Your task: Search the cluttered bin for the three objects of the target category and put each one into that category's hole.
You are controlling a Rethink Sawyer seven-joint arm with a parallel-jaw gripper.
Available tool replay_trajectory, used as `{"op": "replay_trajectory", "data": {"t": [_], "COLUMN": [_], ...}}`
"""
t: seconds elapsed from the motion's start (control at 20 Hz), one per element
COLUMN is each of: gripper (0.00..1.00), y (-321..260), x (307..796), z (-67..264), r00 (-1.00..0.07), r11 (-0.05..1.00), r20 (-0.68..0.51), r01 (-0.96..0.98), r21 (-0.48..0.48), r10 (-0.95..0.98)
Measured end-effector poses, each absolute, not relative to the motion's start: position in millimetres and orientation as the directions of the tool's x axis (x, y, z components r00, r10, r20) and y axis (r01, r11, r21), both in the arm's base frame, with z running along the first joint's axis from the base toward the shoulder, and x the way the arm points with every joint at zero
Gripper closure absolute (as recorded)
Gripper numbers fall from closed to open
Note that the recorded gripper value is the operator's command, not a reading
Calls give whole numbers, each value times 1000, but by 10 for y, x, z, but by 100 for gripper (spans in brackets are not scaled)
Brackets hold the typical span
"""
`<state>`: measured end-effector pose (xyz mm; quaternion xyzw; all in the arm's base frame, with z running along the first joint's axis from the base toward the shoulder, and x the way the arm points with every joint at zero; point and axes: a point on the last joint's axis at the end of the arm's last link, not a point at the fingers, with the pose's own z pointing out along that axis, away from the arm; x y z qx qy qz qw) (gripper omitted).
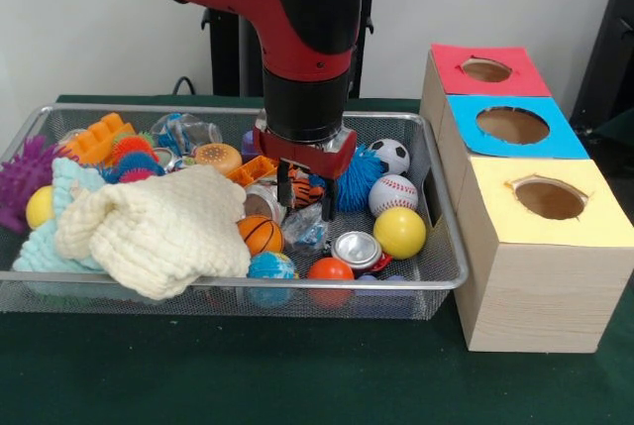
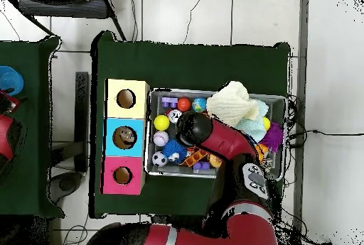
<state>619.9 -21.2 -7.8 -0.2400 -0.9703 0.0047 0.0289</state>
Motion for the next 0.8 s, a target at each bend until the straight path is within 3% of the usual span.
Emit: {"op": "replay_trajectory", "data": {"t": [0.8], "gripper": [0], "y": [-206], "x": [6268], "z": [-154], "r00": [-879], "r11": [881], "r20": [61], "r01": [474], "r21": [6], "r10": [473]}}
